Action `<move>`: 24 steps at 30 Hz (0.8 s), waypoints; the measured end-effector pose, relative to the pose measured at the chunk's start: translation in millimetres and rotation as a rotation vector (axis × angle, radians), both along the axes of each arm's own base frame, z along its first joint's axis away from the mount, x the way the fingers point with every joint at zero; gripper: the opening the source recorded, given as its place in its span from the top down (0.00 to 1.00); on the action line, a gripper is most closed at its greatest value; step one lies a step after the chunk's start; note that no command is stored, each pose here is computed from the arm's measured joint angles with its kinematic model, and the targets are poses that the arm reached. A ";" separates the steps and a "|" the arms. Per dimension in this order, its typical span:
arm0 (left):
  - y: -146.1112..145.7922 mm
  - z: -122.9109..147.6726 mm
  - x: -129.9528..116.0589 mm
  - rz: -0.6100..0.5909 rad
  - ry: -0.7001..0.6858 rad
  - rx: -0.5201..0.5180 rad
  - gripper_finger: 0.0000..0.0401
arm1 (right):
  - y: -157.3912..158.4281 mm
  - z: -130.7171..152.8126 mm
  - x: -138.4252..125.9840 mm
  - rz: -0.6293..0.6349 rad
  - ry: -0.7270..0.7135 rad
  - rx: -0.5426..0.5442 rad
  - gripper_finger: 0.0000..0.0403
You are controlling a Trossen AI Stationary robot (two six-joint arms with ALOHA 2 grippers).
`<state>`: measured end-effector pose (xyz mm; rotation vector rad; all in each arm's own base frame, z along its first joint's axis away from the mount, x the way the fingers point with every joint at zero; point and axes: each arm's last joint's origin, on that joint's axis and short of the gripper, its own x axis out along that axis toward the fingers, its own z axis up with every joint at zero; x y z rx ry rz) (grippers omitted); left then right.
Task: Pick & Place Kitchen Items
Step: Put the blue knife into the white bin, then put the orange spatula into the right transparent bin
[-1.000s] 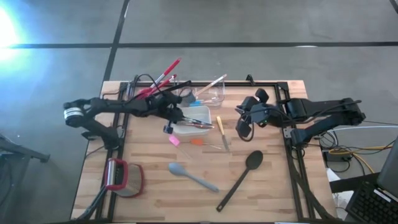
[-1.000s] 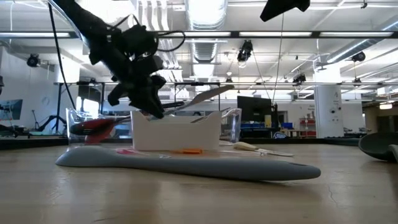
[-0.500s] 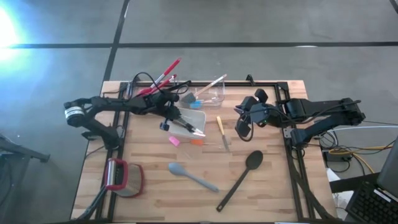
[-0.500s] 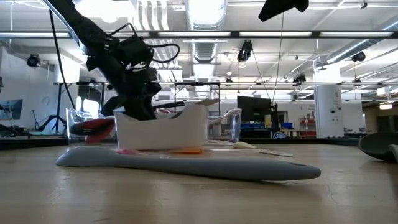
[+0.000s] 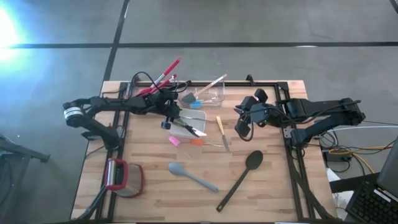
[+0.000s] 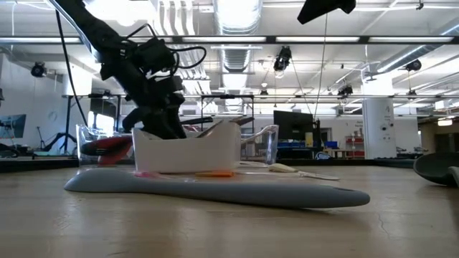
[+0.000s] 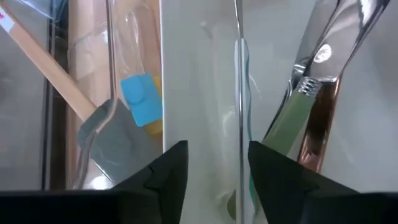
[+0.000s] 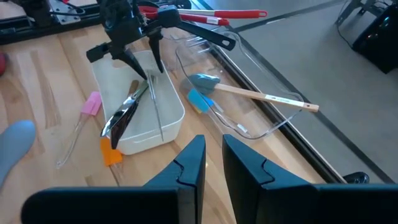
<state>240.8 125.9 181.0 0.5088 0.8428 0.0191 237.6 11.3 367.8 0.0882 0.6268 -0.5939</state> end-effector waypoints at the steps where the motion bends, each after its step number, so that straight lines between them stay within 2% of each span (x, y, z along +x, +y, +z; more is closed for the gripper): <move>1: -0.2 0.8 -0.2 0.006 -0.002 -0.004 0.56 | 0.0 0.0 0.0 0.000 0.000 0.000 0.88; 4: -1.6 10.1 -1.9 0.040 -0.021 -0.030 0.56 | 0.0 0.0 0.0 0.000 0.000 0.000 0.88; 7: -5.2 34.7 -2.5 0.068 -0.095 -0.041 0.57 | 0.0 0.0 0.0 0.001 0.001 -0.001 0.88; 9: -11.5 46.9 -5.4 0.064 -0.132 -0.094 0.57 | 0.0 0.0 0.0 0.001 0.001 -0.001 0.88; 14: -35.4 67.7 -11.5 -0.082 -0.232 -0.254 0.57 | 0.1 0.0 0.0 0.003 0.002 -0.003 0.88; 17: -54.6 62.9 -7.6 -0.178 -0.222 -0.325 0.58 | 0.1 0.1 0.0 0.007 0.005 -0.007 0.88; 24: -101.1 43.7 9.7 -0.349 -0.138 -0.375 0.61 | 0.1 0.3 0.3 0.016 0.008 -0.017 0.88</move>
